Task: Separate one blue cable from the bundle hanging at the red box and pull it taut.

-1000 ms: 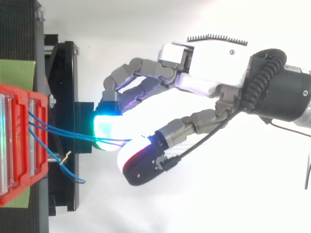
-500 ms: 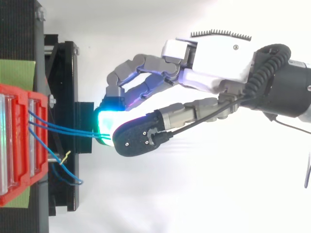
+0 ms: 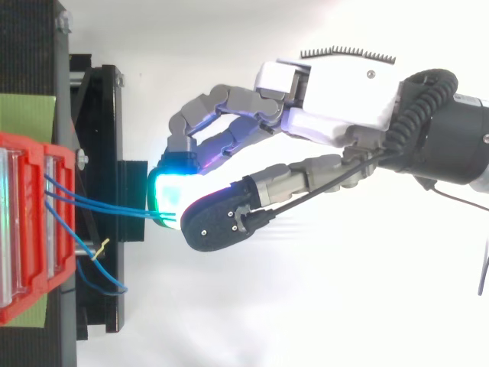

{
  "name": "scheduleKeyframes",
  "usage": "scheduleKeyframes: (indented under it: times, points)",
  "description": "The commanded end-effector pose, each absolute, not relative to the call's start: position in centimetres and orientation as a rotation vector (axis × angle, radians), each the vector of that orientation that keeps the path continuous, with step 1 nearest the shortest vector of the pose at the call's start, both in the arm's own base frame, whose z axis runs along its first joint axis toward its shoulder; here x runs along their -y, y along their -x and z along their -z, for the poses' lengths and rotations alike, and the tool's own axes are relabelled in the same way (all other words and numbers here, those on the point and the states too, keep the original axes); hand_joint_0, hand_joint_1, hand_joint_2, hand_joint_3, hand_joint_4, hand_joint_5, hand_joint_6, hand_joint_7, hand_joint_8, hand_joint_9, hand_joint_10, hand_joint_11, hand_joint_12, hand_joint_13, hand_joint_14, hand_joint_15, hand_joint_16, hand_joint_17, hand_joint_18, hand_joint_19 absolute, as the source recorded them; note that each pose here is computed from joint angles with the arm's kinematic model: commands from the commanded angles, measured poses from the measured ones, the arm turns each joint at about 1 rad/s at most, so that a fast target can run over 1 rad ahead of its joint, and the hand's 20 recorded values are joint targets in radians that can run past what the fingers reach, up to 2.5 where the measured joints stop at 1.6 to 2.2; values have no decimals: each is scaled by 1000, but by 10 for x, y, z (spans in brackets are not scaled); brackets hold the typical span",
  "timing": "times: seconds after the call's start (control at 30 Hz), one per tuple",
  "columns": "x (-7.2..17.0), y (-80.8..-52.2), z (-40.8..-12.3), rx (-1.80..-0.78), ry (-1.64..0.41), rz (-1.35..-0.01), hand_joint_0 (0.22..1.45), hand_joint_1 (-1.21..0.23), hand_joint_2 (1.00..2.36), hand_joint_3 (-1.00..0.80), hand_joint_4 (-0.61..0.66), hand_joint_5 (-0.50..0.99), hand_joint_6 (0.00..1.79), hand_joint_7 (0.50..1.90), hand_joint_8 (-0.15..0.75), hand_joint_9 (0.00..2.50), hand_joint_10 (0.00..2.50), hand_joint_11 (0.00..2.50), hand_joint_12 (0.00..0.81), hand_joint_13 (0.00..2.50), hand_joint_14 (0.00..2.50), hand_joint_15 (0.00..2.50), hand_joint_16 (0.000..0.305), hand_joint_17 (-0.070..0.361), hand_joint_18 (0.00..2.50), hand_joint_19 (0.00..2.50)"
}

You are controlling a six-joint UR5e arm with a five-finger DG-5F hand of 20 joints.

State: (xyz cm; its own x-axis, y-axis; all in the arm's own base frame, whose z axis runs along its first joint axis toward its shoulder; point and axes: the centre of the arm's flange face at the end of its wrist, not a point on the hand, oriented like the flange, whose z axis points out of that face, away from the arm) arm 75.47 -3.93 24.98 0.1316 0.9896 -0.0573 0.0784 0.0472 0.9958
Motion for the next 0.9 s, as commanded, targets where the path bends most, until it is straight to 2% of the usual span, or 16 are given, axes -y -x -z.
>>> scheduleKeyframes:
  times: [0.0, 0.13, 0.23, 0.27, 0.33, 0.4, 0.47, 0.5, 0.53, 0.6, 0.67, 0.73, 0.77, 0.87]
  points:
    - [40, -755, -249, -1189, -1287, -1033, 550, -624, 1000, -500, 133, -198, 895, 963, 294, 884, 19, 537, 293, 625, 8, 199, 38, 86, 558, 343]
    - [39, -755, -250, -1187, -1286, -1034, 472, -590, 1000, -500, 176, -189, 882, 945, 331, 937, 18, 540, 321, 647, 7, 191, 43, 97, 595, 333]
    - [38, -754, -249, -1190, -1287, -1032, 437, -692, 1000, -500, 192, -186, 883, 927, 343, 951, 15, 535, 338, 667, 7, 184, 46, 103, 621, 319]
    - [38, -754, -249, -1190, -1287, -1030, 437, -758, 1000, -500, 187, -188, 876, 961, 339, 950, 16, 543, 335, 669, 7, 188, 46, 102, 620, 320]
    - [38, -754, -249, -1189, -1288, -1031, 454, -806, 1000, -500, 180, -190, 874, 977, 328, 946, 18, 544, 325, 665, 7, 189, 44, 99, 609, 319]
    - [38, -754, -250, -1188, -1287, -1032, 588, -854, 1000, -500, 125, -198, 877, 1041, 294, 913, 20, 563, 291, 645, 8, 206, 37, 84, 567, 350]
    - [38, -754, -249, -1189, -1288, -1031, 665, -837, 1000, -500, 102, -199, 884, 1049, 289, 915, 20, 568, 287, 650, 8, 205, 37, 83, 576, 343]
    - [38, -754, -249, -1190, -1289, -1030, 690, -824, 1003, -468, 69, -201, 882, 1121, 285, 916, 18, 568, 288, 652, 8, 202, 37, 83, 578, 350]
    - [38, -754, -249, -1190, -1287, -1032, 685, -830, 1007, -437, 63, -204, 891, 1118, 283, 915, 18, 574, 287, 655, 8, 202, 37, 83, 578, 343]
    - [38, -754, -249, -1191, -1288, -1031, 678, -804, 1019, -320, 35, -212, 911, 1230, 284, 924, 18, 581, 289, 670, 8, 215, 37, 82, 590, 358]
    - [38, -754, -249, -1191, -1288, -1031, 664, -777, 1020, -292, 34, -212, 920, 1242, 291, 939, 18, 584, 288, 676, 9, 220, 37, 83, 589, 366]
    - [39, -755, -249, -1189, -1288, -1031, 643, -746, 1019, -279, 46, -211, 920, 1199, 292, 945, 19, 570, 290, 666, 9, 225, 37, 83, 581, 364]
    - [38, -754, -249, -1191, -1288, -1031, 625, -689, 1019, -275, 81, -210, 915, 1123, 297, 932, 20, 563, 296, 658, 9, 234, 38, 85, 574, 372]
    - [38, -754, -249, -1192, -1288, -1032, 610, -643, 1017, -287, 109, -209, 906, 1122, 297, 924, 18, 563, 301, 648, 9, 231, 39, 87, 565, 376]
